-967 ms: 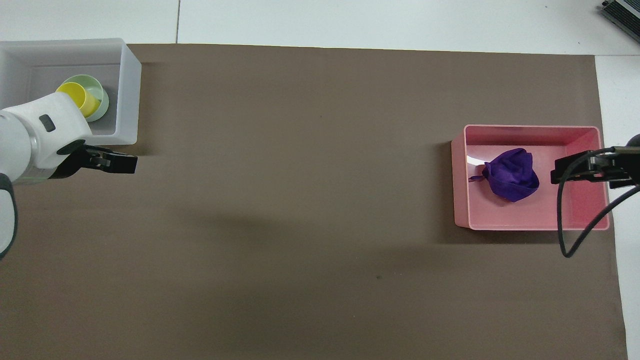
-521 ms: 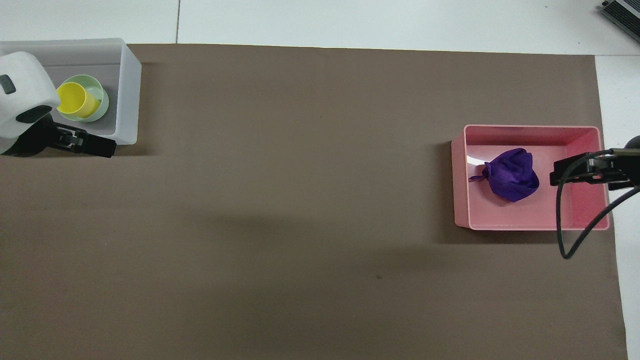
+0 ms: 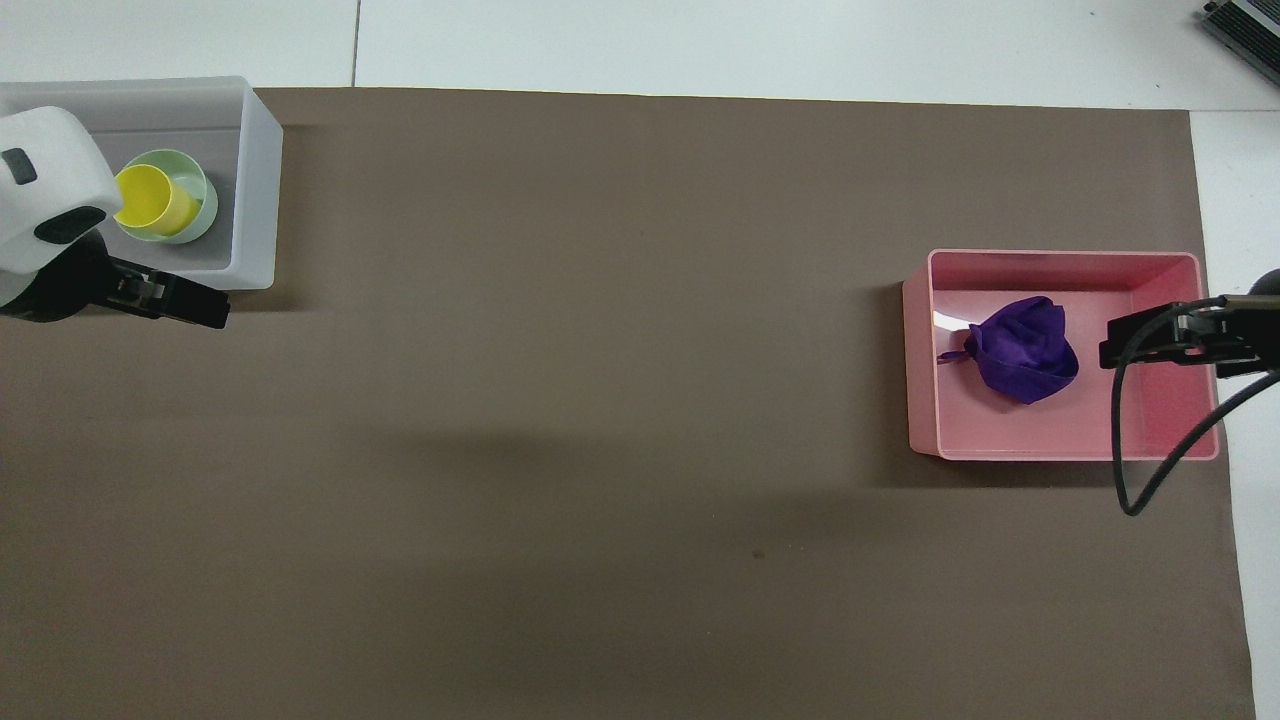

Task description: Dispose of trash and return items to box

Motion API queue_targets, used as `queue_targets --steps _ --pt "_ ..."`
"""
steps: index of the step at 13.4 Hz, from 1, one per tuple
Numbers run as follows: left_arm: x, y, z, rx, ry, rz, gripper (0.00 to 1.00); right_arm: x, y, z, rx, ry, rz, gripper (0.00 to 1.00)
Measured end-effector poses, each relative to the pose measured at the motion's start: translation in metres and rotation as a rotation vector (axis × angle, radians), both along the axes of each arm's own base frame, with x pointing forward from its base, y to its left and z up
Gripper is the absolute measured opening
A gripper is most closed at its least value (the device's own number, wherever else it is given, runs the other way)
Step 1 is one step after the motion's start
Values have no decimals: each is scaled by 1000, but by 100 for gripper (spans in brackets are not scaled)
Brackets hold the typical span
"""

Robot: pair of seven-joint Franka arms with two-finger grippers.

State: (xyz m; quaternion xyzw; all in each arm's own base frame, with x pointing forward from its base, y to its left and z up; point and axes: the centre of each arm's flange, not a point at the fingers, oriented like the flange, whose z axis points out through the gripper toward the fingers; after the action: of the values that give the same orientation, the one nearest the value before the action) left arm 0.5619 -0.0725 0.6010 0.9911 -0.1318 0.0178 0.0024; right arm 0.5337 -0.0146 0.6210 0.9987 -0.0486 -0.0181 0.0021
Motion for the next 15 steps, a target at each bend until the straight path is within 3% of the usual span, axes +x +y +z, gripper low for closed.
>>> queue_targets --steps 6,15 --pt "0 7 1 -4 0 151 100 0 1 0 0 -1 2 100" --pt "1 20 1 -4 0 188 100 -1 -8 -1 0 2 -13 100"
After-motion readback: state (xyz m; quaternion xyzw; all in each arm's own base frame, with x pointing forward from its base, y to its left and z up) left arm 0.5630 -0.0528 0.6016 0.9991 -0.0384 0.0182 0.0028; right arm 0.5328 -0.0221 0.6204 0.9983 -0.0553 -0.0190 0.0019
